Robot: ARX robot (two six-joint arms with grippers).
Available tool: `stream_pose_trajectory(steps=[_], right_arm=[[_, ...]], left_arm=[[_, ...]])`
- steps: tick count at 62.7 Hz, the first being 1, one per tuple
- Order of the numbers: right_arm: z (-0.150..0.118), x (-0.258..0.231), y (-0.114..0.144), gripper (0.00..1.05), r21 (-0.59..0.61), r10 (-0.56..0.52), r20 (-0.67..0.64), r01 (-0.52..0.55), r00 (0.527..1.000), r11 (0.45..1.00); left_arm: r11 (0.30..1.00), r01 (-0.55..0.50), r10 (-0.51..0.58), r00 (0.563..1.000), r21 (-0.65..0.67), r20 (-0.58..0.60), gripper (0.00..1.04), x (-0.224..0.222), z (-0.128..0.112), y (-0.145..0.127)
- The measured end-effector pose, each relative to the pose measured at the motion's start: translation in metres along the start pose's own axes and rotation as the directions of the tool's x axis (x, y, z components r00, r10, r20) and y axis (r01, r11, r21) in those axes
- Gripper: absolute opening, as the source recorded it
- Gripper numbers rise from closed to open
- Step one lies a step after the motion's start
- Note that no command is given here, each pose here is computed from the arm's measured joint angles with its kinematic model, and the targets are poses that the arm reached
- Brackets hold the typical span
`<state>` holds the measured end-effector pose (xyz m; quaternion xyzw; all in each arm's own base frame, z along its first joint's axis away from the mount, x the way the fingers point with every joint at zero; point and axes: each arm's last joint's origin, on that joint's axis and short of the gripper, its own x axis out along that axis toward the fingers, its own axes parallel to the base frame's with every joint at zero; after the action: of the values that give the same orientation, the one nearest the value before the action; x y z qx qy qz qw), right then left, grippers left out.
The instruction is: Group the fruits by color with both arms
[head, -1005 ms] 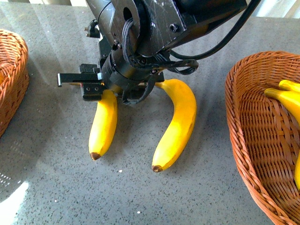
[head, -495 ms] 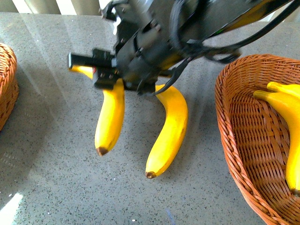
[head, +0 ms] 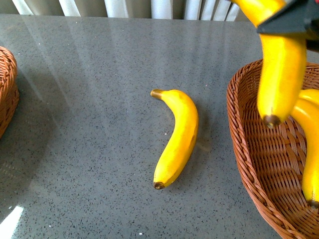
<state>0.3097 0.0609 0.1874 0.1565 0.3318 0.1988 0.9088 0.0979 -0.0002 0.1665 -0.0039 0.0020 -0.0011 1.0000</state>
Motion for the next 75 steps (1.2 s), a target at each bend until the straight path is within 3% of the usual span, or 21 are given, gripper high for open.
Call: stream_pose_trajectory(steps=[13,24,38,43,48,64,75], right_arm=[[-0.030,-0.003,-0.049,0.33,0.039,-0.212,-0.097,0.217,0.972,0.975],[-0.041,0.002,-0.061,0.34,0.039,-0.246,-0.147,0.254,0.958,0.966],[-0.042,0.002,-0.054,0.69,0.000,-0.278,-0.141,0.281,0.950,0.960],[-0.041,-0.001,-0.042,0.83,-0.017,-0.260,-0.137,0.260,0.956,0.965],[-0.039,-0.008,-0.013,0.97,-0.044,-0.191,-0.126,0.187,0.973,0.981],[-0.058,-0.007,0.075,0.96,-0.060,0.043,-0.204,-0.057,0.978,0.997],[-0.072,0.015,0.106,0.96,-0.004,0.048,-0.273,-0.051,0.961,0.999]], left_arm=[[1.000,0.000,0.000,1.000,0.000,0.000,0.96,0.000,0.000,0.000],[1.000,0.000,0.000,1.000,0.000,0.000,0.96,0.000,0.000,0.000],[1.000,0.000,0.000,1.000,0.000,0.000,0.96,0.000,0.000,0.000],[1.000,0.000,0.000,1.000,0.000,0.000,0.96,0.000,0.000,0.000],[1.000,0.000,0.000,1.000,0.000,0.000,0.96,0.000,0.000,0.000],[1.000,0.000,0.000,1.000,0.000,0.000,0.96,0.000,0.000,0.000],[1.000,0.000,0.000,1.000,0.000,0.000,0.96,0.000,0.000,0.000]])
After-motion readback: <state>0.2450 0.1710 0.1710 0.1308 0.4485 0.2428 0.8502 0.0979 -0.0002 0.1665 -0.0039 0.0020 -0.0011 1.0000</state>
